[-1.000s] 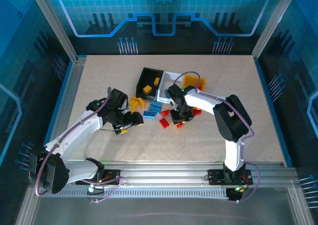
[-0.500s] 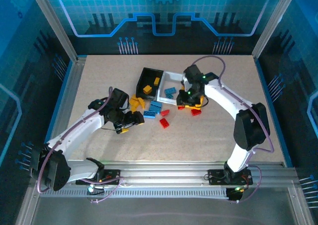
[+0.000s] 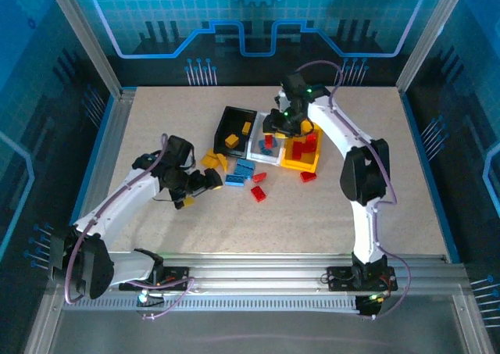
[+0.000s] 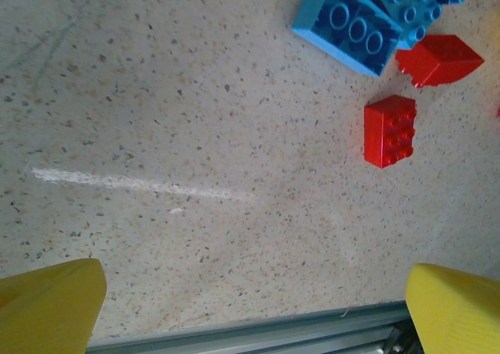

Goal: Sort the legos into containers by color

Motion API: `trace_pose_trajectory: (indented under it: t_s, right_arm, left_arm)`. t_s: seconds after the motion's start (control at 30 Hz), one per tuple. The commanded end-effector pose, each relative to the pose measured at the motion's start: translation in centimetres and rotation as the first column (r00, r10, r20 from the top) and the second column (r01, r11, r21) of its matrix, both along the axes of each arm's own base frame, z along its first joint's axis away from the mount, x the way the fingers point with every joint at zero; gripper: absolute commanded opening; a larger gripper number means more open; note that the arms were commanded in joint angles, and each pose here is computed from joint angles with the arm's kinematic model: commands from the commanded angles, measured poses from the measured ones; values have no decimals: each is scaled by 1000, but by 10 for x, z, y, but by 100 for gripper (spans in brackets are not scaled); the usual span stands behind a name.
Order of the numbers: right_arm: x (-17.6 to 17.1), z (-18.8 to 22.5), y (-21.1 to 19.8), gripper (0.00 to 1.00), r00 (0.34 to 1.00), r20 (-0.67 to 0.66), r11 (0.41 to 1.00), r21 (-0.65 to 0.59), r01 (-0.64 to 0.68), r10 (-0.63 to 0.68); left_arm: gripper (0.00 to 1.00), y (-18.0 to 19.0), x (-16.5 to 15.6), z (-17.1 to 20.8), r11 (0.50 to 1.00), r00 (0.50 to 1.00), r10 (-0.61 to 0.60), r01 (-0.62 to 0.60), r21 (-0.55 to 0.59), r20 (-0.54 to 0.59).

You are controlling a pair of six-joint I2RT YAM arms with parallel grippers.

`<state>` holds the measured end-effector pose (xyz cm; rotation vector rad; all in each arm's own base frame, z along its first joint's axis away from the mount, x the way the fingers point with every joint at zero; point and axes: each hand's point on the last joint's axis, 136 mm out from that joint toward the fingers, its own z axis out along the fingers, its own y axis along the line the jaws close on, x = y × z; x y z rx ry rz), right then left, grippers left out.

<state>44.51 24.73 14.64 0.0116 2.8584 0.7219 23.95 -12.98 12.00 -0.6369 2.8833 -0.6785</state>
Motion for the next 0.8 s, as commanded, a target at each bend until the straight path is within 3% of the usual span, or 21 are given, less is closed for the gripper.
trace_pose_trajectory:
  t_s: [0.0, 0.13, 0.33, 0.47, 0.67, 0.77]
  right_arm:
    - [6, 16, -8, 53, 1000, -10, 1000, 6, 17, -17]
    - [2, 29, -13, 58, 1000, 10, 1000, 7, 23, -23]
    - [-34, 26, -23, 59, 998, 61, 1000, -19, 8, -7]
    - [-23, 11, -21, 56, 997, 37, 994, -93, -59, 62]
    - [17, -11, -14, 58, 940, 110, 874, -417, -251, 322]
    - [33, -27, -11, 60, 905, 136, 836, -455, -305, 404]
  left_arm:
    - [99, 2, -1, 4, 1000, 1000, -5, 5, -16, -11]
    - [99, 4, 1, 2, 1000, 1000, -12, 11, -5, -17]
    - [99, 5, 7, -2, 1000, 999, -25, 25, 13, -28]
    - [99, 1, 15, -4, 1000, 999, -31, 31, -2, -35]
    - [99, -5, 19, -6, 999, 999, -30, 28, -34, -46]
    - [99, -4, 14, -7, 999, 997, -43, 41, -31, -59]
